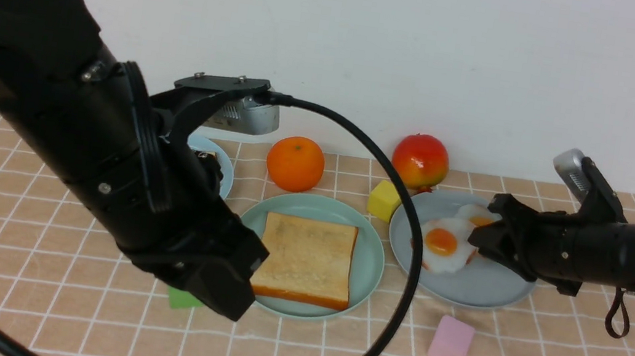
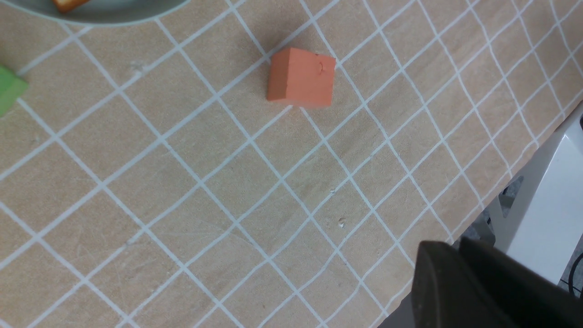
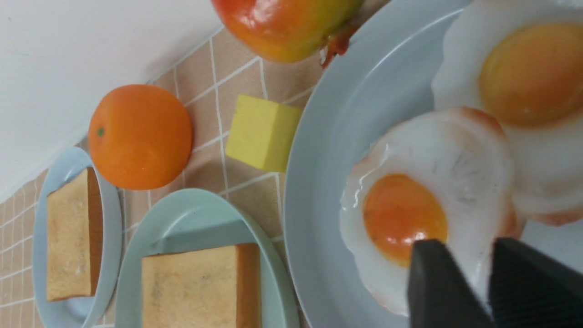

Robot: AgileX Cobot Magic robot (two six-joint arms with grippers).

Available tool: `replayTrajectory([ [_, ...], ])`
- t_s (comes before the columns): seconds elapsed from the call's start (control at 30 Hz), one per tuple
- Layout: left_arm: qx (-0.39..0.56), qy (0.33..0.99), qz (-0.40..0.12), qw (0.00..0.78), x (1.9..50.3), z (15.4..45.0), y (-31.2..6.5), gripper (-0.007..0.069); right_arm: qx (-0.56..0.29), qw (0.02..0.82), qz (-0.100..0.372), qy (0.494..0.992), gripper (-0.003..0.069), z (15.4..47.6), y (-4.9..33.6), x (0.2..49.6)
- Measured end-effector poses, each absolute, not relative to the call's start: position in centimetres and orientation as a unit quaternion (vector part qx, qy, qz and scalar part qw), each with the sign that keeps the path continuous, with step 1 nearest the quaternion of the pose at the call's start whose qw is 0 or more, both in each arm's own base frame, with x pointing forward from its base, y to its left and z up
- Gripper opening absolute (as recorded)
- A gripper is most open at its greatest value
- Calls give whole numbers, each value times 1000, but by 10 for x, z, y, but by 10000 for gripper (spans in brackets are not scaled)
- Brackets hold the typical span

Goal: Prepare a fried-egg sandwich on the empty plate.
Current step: Use the right arm to grab a fried egg

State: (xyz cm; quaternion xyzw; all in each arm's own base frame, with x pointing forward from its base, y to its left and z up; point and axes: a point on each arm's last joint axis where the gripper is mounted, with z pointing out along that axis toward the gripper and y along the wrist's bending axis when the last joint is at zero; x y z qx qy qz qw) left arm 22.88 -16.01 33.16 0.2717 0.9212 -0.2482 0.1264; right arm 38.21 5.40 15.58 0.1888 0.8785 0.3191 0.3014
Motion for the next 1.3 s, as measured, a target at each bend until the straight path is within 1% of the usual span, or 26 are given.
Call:
replayTrajectory([
  [0.1, 272, 921, -248, 126, 229, 332, -160, 71, 188, 301, 319, 879, 319, 156, 54, 382],
  [0.17, 272, 921, -248, 126, 229, 332, -160, 73, 188, 301, 319, 879, 365, 156, 54, 382],
  [0.3, 272, 921, -248, 126, 229, 332, -160, 76, 192, 303, 313, 879, 402, 155, 53, 382],
  [0.43, 272, 921, -248, 126, 229, 332, -160, 81, 213, 307, 308, 875, 406, 155, 51, 384],
  [0.63, 272, 921, -248, 126, 229, 332, -160, 90, 212, 304, 315, 874, 406, 154, 52, 384],
  [0.93, 272, 921, -248, 126, 229, 332, -160, 92, 253, 263, 322, 873, 407, 130, 53, 385],
  [1.03, 272, 921, -247, 127, 229, 332, -160, 92, 261, 257, 331, 870, 407, 129, 54, 385],
  [1.3, 272, 921, -246, 127, 229, 331, -160, 94, 270, 254, 337, 866, 407, 130, 54, 387],
])
